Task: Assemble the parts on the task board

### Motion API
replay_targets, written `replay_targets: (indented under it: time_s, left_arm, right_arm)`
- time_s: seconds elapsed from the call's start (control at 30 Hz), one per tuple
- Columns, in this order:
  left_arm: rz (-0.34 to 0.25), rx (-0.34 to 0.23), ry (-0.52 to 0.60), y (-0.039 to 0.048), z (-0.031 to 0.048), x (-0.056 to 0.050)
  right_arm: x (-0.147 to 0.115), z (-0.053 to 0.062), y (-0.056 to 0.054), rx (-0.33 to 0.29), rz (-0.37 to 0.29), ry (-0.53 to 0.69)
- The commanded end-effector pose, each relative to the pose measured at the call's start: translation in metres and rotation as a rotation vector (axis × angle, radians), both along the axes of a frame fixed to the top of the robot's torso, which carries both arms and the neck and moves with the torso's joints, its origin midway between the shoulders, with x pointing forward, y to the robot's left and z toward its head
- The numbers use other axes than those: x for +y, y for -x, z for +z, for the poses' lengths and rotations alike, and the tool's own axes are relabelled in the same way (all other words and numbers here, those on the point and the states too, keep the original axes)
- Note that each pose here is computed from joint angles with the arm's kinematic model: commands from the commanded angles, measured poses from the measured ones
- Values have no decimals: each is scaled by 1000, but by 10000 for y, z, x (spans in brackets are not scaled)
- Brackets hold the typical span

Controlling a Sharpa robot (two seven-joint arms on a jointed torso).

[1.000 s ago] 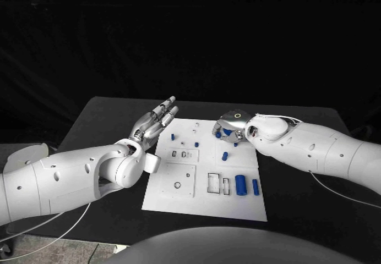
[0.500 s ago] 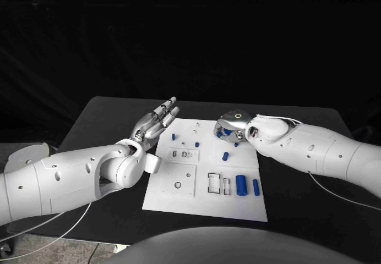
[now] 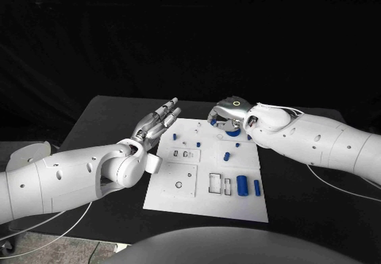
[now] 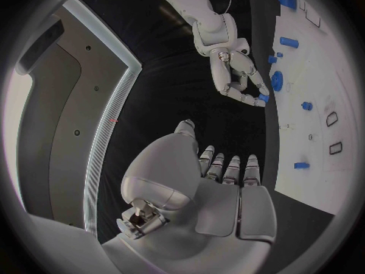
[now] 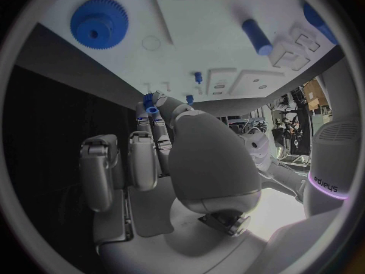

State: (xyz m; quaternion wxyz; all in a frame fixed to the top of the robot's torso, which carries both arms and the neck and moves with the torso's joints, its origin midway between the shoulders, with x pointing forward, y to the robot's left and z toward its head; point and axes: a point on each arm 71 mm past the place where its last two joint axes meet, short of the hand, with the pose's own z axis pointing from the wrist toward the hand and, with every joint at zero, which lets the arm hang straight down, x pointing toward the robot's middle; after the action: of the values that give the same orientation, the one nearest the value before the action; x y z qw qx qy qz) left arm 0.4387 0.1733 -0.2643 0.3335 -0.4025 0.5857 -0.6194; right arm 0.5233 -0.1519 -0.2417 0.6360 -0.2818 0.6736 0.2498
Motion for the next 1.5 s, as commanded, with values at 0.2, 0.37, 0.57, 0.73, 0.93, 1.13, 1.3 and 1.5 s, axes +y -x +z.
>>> replay_targets:
  time_s: [0.2,0.37,0.57,0.73,0.93,1.13,1.3,1.5]
  left_arm:
    - [-23,0,12,15,10,-29]
    - [-21,0,10,13,10,-29]
    - [-24,-2,12,12,12,-43]
    - [-24,-4,13,12,14,-49]
    - [-24,-5,13,10,14,-50]
    - [-27,-6,15,-3,9,-64]
    - [-29,-6,16,-9,6,-74]
    - [-31,-7,17,-11,5,-81]
  right_arm:
    - [229,86,-106,34,-23,-26]
    - [322,91,-188,37,-41,-35]
    - [372,29,-283,48,-71,-26]
    - [382,-59,-309,66,-87,-13]
    - [378,-141,-303,90,-97,1]
    - [361,-184,-301,104,-105,12]
    - [348,-222,-302,109,-111,21]
    - [336,-254,-301,93,-117,38]
